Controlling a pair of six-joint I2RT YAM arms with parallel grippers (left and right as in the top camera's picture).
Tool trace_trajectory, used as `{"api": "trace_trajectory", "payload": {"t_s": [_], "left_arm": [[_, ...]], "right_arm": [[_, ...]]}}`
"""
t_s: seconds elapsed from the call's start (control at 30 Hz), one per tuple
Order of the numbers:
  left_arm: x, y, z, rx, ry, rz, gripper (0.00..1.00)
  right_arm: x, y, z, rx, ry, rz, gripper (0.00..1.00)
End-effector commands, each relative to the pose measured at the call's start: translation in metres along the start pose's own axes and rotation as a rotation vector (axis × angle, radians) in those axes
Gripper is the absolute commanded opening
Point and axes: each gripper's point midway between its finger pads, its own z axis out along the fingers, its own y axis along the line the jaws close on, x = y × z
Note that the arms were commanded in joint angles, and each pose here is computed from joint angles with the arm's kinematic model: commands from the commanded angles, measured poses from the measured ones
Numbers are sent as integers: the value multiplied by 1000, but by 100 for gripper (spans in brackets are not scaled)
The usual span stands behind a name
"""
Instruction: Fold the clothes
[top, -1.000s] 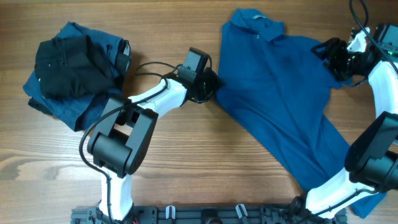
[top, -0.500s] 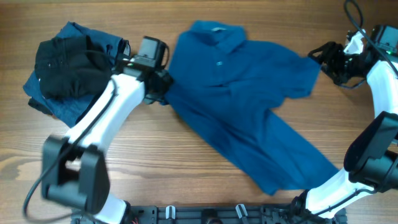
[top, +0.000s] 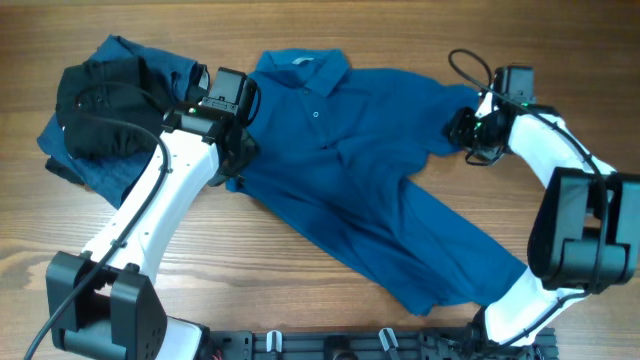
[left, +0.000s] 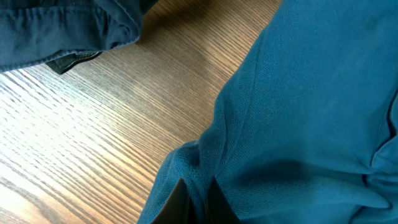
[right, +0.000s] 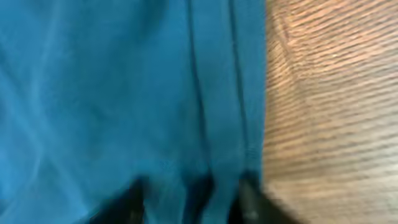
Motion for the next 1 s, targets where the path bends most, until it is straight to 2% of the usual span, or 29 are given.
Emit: {"api": "trace_trajectory", "payload": {"t_s": [0.0,0.07,0.17,0.23,0.3,0.4,0.43,0.47,0.57,0.63,0.8,0.9,0.97], "left_arm": [[-7,6,-3,-20,-36,9,4],[-7,6,-3,-20,-35,9,4],[-7,6,-3,-20,-36,9,4],[-7,6,-3,-21,-35,9,4],[-7,6,-3,-21,-36,10,4],[-8,6,-3,-19,-37,9,4],[-8,5,-3,-17,-38,8,4],[-8,5,-3,-14,-41,8,4],[-9,3,-3,-8,-44,6,4],[-11,1,-3,0,-51,4,5],[-12,0,-3,4,-53,3,9],[-11,0,-3,5,-49,3,12],[-10,0,-3,7,-46,3,13]], "right_arm": [[-16,-1,11,-4,-76,31,6],[-52,20,0,-101,-193,3,4],[-120,52,-48,-270,-354,-40,4],[-170,55,-93,-290,-495,-102,4],[-199,46,-126,-267,-576,-108,4],[-220,20,-158,-235,-609,-56,4],[-217,12,-158,-237,-578,-38,5],[-204,9,-152,-253,-512,-29,25],[-144,2,-115,-220,-245,22,61],[-91,11,-84,-195,-69,5,70],[18,38,-19,-132,185,-31,73],[63,38,-1,-46,267,-40,72],[84,47,7,-51,298,-89,71]]}}
